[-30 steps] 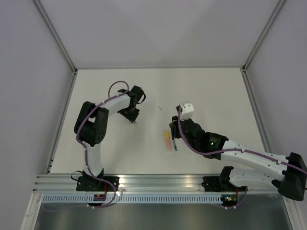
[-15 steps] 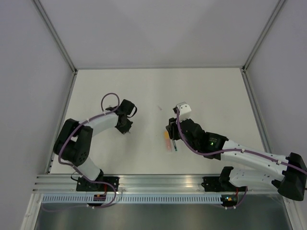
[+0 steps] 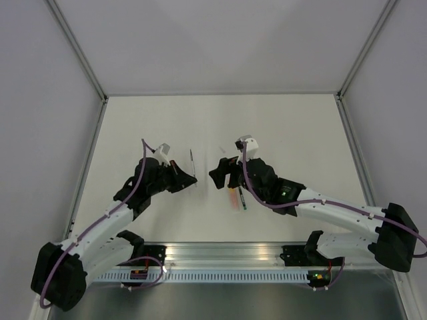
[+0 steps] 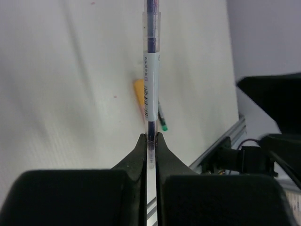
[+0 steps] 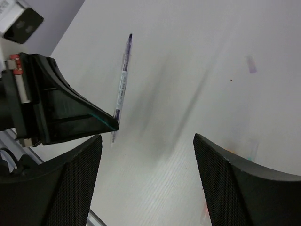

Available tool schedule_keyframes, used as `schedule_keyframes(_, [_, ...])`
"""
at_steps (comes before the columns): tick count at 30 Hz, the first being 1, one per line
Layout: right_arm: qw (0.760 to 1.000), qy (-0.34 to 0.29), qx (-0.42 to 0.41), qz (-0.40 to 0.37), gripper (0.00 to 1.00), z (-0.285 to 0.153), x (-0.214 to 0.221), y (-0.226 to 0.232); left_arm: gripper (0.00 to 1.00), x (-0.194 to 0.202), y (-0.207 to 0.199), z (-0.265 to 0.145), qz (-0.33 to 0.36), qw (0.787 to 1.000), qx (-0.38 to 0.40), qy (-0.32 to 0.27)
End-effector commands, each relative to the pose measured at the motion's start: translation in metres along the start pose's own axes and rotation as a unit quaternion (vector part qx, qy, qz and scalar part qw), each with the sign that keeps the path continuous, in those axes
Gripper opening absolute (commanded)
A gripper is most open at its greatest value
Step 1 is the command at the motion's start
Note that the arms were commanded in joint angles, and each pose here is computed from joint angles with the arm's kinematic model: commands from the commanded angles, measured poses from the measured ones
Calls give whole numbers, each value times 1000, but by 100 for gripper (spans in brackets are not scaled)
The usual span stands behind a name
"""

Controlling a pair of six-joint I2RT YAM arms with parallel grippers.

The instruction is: Insert the pens into the pen caps

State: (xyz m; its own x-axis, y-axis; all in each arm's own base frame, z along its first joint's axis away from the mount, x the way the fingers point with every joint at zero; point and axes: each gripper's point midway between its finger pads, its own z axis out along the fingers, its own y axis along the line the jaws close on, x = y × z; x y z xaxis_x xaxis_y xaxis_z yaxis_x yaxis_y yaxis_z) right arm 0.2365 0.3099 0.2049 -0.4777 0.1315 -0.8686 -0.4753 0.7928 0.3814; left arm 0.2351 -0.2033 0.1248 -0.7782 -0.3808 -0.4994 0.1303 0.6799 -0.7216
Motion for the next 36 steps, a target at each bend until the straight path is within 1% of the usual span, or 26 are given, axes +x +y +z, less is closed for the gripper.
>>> schedule_keyframes(1, [996,-44,-72,35,85,13,-33,41,2,-10,-50,-25,84,988,123,-27])
schedule_keyframes(2, [996,-36,-77,31,85,21,-27,44,2,-7,-55,-30,89,986,136,-25])
schedule_keyframes(4, [993,-35,-108,33,84,28,-30,60,2,-5,-63,-40,103,981,162,-31])
schedule_keyframes(5, [993,-24,-109,32,83,35,-22,61,2,-3,-66,-43,107,979,170,-28])
schedule_keyframes(9, [987,-40,-146,49,81,43,-25,76,2,1,-68,-50,117,975,184,-34])
schedule_keyframes(13, [985,-49,-157,53,79,47,-24,79,2,5,-69,-53,118,973,194,-31])
schedule_keyframes(15, [985,-54,-157,54,76,47,-26,80,2,5,-70,-55,121,972,198,-35])
schedule_keyframes(16, [985,-56,-157,53,73,47,-27,79,2,4,-72,-55,123,971,202,-36])
schedule_keyframes(17, [985,-59,-155,53,63,48,-29,79,2,4,-73,-56,125,970,204,-36])
schedule_keyframes(19, [984,-61,-157,53,52,47,-32,81,2,6,-73,-56,126,969,209,-34])
schedule_keyframes(20, [984,-60,-157,53,45,47,-31,81,2,6,-77,-58,129,967,219,-35])
schedule_keyframes(23, [982,-57,-172,53,35,46,-34,89,2,7,-81,-60,133,962,234,-37])
schedule_keyframes(25, [980,-56,-181,53,31,46,-36,93,2,7,-83,-62,136,960,241,-39])
schedule_keyframes(27, [980,-53,-185,57,24,46,-36,96,2,7,-86,-64,140,957,249,-41])
schedule_keyframes(28, [979,-51,-191,57,16,46,-37,99,2,7,-88,-67,143,956,253,-44])
schedule_keyframes(29, [978,-48,-196,59,10,45,-36,100,7,6,-89,-68,144,955,255,-46])
schedule_keyframes(30, [976,-49,-201,65,4,44,-37,103,17,5,-91,-70,146,954,257,-49])
schedule_keyframes(31, [975,-47,-208,69,0,43,-36,104,41,5,-92,-71,147,953,259,-50])
schedule_keyframes(32, [972,-56,-215,81,0,41,-41,107,50,4,-93,-72,155,950,264,-54])
schedule_keyframes(33, [969,-49,-230,83,0,38,-38,112,59,4,-94,-73,158,949,266,-57])
schedule_keyframes(34, [966,-45,-239,86,0,36,-36,115,69,3,-95,-73,158,949,266,-60])
schedule_keyframes(36, [963,-44,-249,96,0,34,-36,117,73,-1,-98,-74,164,947,267,-67])
